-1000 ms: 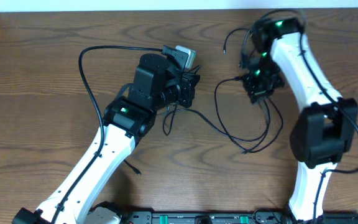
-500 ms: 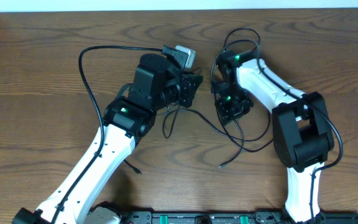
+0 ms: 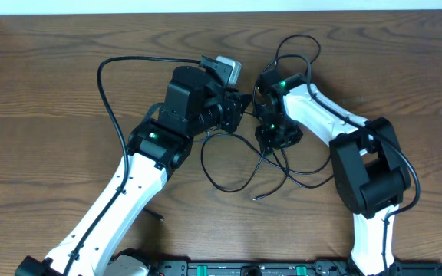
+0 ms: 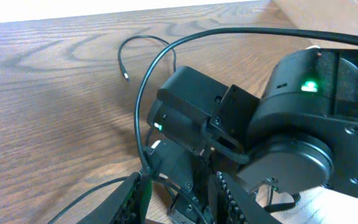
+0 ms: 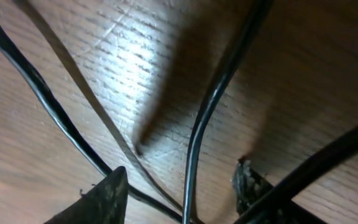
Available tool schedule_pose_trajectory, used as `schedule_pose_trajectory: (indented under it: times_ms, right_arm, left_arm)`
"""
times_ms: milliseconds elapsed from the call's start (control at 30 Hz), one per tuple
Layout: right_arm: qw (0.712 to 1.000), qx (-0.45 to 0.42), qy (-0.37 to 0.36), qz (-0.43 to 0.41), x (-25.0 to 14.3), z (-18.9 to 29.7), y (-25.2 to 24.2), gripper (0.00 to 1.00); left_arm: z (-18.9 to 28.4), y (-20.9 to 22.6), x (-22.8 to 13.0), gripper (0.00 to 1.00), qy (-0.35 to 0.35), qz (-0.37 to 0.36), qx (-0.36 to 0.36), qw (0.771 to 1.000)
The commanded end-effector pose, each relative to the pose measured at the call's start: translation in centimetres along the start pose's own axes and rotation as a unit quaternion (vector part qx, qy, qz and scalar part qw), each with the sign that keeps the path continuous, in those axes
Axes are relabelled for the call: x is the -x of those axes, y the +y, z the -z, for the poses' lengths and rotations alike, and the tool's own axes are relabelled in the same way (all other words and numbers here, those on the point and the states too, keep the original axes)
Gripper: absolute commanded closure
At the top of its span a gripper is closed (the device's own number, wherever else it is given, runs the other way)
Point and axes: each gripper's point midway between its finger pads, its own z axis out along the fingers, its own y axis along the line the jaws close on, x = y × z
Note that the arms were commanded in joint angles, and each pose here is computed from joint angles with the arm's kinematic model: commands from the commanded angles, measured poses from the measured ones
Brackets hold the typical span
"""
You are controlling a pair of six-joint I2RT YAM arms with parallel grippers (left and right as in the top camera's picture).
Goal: Untangle cables
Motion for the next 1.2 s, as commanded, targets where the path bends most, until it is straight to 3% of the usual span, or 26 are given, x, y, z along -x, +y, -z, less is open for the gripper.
schedule_pose_trajectory:
  times_ms: [0, 400, 467, 567, 700, 933, 1167]
  right_arm:
    - [0.999, 0.002, 0.037, -0.017, -1.8, -2.9, 0.4, 0.52]
    - [0.997, -0.002, 0.053, -0.047, -4.2, -6.0, 0.0, 0.67]
    - [0.997, -0.002, 0.056, -0.048, -4.5, -6.2, -0.1, 0.74]
    - [0.997, -0.004, 0.060, -0.053, -4.9, -6.6, -0.2, 0.99]
    - [0.995, -0.034, 0.051, -0.081, -4.5, -6.1, -1.7, 0.99]
    - [0.990, -0.085, -0.015, -0.115, -1.7, 3.8, -5.0, 0.99]
    - [0.965, -0.101, -0.211, -0.115, 0.3, 22.6, -5.4, 0.99]
  left_arm:
    - [0.6, 0.2, 0.7, 0.64, -0.012, -0.004, 0.007, 1.000]
    - [1.2, 2.7, 1.4, 0.64, -0.023, 0.012, 0.031, 0.999]
    - [1.3, 3.1, 1.5, 0.64, -0.025, 0.015, 0.036, 0.999]
    - [1.6, 3.9, 1.7, 0.64, -0.028, 0.020, 0.043, 0.998]
    - [1.7, 4.4, 1.7, 0.64, -0.026, 0.024, 0.049, 0.998]
    - [1.7, 4.5, 1.2, 0.62, -0.018, 0.027, 0.051, 0.998]
    - [1.7, 4.5, 1.2, 0.61, -0.017, 0.027, 0.051, 0.998]
